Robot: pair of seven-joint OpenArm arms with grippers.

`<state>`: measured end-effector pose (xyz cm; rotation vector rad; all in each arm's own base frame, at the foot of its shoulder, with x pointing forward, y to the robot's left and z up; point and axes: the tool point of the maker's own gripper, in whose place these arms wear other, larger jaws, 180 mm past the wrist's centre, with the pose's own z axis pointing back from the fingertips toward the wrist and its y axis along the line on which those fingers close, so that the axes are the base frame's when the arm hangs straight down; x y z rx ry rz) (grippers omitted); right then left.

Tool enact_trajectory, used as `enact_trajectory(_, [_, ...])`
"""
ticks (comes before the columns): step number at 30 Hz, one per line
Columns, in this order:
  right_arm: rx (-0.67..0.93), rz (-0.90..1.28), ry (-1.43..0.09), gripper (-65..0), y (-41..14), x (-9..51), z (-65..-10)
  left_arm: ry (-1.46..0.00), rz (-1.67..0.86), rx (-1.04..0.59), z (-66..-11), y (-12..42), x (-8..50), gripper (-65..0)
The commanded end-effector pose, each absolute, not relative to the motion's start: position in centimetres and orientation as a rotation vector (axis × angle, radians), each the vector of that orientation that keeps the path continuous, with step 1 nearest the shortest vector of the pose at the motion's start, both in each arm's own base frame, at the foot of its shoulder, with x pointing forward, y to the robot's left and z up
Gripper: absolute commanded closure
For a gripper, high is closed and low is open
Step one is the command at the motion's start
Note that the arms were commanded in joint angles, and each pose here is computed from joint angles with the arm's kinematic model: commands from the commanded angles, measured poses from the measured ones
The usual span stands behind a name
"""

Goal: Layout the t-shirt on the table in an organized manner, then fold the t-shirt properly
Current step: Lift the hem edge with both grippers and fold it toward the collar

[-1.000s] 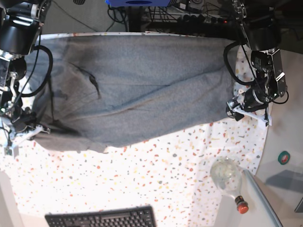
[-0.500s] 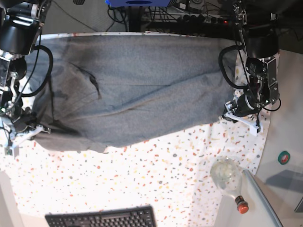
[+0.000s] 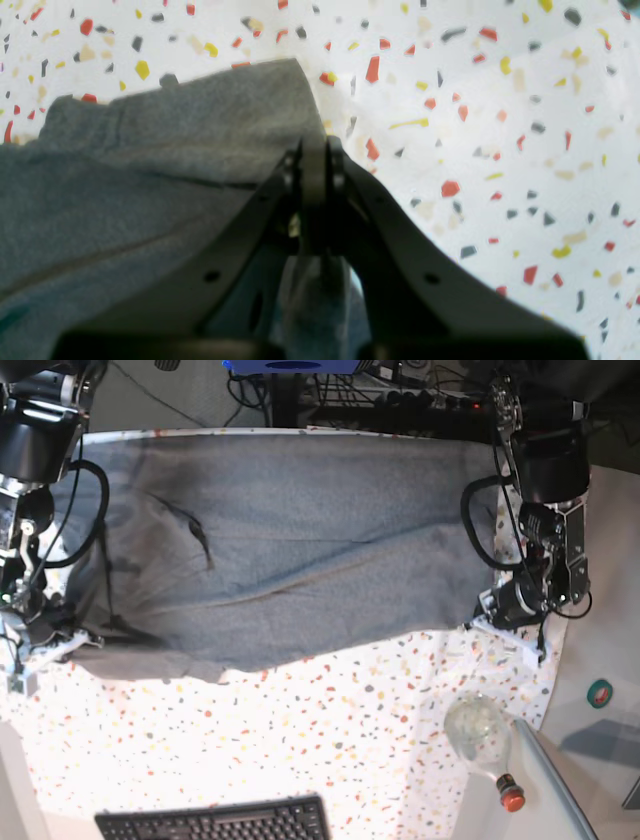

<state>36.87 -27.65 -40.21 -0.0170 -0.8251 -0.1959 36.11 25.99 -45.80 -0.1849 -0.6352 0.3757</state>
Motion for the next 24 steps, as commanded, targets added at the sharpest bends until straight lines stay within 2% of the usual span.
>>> enact_trajectory(1, [-0.044, -0.194, -0.904, 0.0, -29.1, 38.6, -37.8, -0.734, 0.364, -0.185, -42.7, 26.8, 38.7, 0.0])
enact_trajectory(5, [-0.054, -0.189, -0.909, 0.0, -30.4, 39.6, -37.6, -0.822, 0.341, -0.191, -39.4, 26.6, 41.3, 0.0])
enact_trajectory(9, [0.013, -0.091, -0.931, 0.0, -29.8, 41.0, -37.6, -0.863, 0.338, -0.208, -37.7, 26.2, 43.1, 0.0])
enact_trajectory(18, [0.04, -0.104, -1.088, 0.0, -32.2, 42.8, -37.3, -0.865, 0.338, -0.22, -37.7, 25.6, 43.2, 0.0])
enact_trajectory(24, [0.031, 0.081, -1.067, 0.0, -30.2, 43.0, -39.5, -0.854, 0.339, -0.22, -38.1, 25.5, 42.8, 0.0])
